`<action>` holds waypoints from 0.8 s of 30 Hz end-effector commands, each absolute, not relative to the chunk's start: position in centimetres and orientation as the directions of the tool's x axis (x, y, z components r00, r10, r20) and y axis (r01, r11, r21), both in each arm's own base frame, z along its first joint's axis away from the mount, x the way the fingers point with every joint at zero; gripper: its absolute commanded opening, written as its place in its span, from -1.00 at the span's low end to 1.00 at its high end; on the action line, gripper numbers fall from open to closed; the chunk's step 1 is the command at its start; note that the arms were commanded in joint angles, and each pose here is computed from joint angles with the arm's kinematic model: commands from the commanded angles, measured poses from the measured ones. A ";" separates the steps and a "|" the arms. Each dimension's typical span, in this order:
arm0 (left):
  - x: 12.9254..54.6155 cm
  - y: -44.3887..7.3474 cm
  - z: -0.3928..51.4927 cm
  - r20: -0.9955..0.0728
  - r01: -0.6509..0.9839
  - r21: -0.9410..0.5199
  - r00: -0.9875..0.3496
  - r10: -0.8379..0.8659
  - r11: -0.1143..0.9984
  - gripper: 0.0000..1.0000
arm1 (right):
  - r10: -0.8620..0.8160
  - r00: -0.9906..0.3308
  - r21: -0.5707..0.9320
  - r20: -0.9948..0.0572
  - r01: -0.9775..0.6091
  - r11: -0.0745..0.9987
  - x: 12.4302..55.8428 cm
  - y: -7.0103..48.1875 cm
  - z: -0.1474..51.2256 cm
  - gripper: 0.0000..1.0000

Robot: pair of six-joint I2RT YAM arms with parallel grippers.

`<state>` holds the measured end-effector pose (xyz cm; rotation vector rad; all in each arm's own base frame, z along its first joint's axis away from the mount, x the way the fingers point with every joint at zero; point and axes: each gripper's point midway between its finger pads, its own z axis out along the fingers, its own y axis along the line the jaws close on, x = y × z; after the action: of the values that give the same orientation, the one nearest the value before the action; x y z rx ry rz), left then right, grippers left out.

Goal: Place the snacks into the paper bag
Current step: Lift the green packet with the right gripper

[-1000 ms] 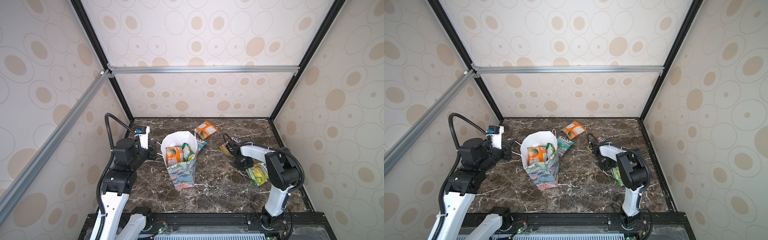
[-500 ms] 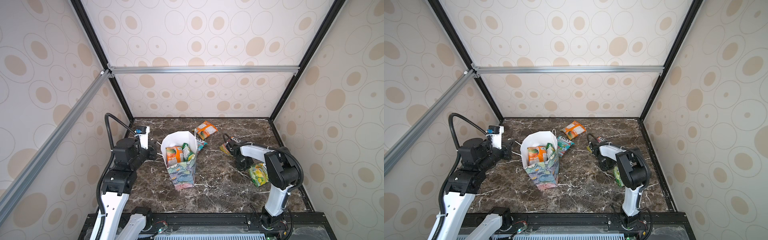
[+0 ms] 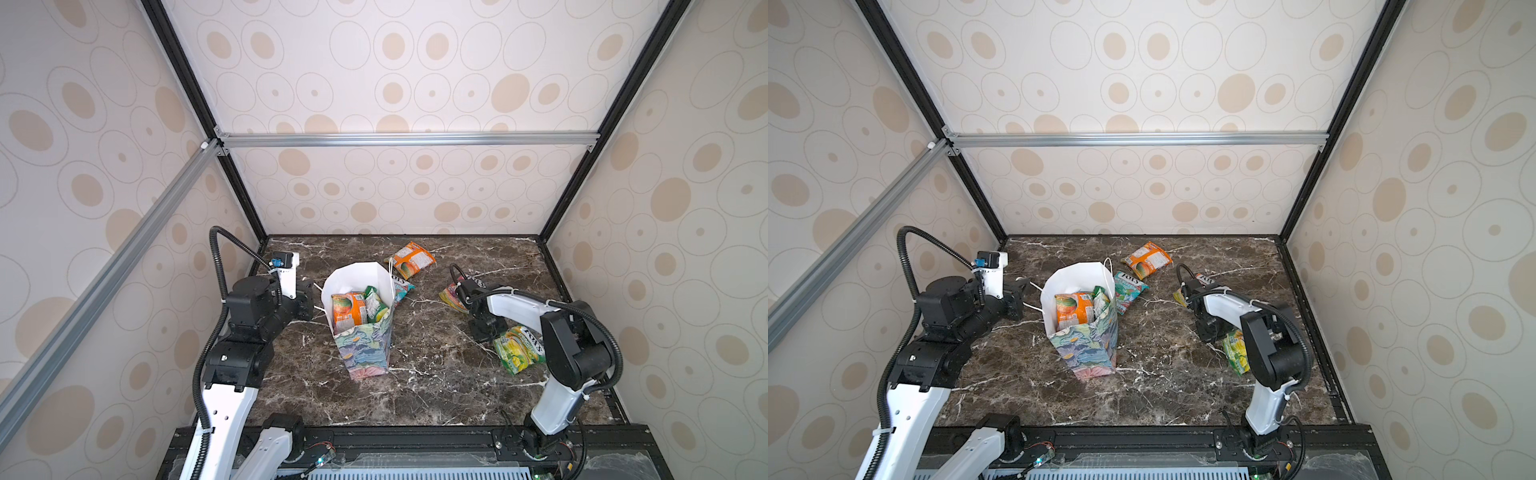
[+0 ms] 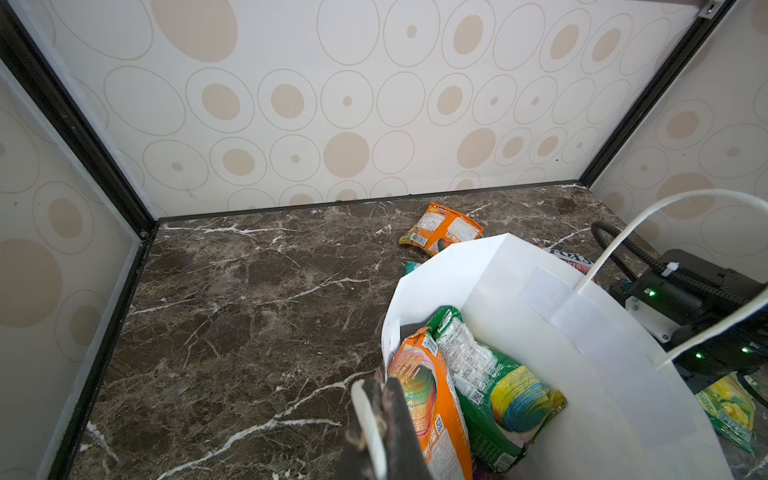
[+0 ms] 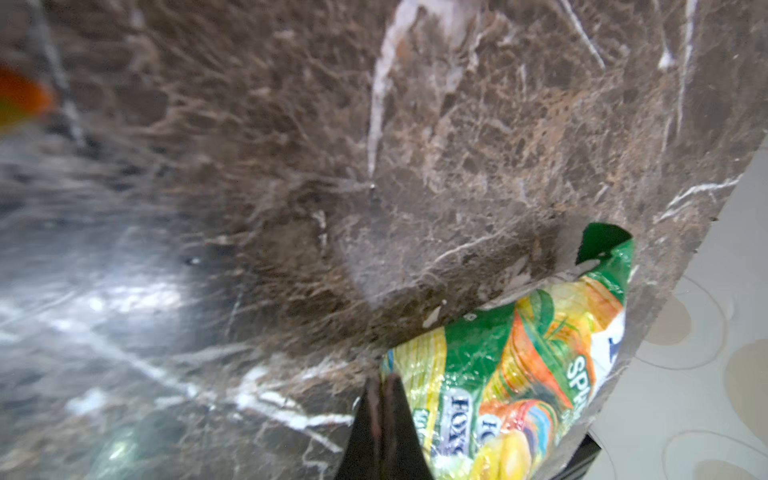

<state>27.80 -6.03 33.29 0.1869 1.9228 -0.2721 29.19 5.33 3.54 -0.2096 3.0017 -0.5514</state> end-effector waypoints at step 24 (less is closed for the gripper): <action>27.9 -6.2 34.4 -0.941 0.275 -0.073 -0.338 0.025 0.959 -0.96 | -0.107 -0.944 0.045 -0.312 -0.127 0.991 27.3 10.5 10.0 -1.00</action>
<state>28.27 -6.13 32.77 0.1890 1.9473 -0.2760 27.52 9.96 9.24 -0.1718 2.8460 0.0274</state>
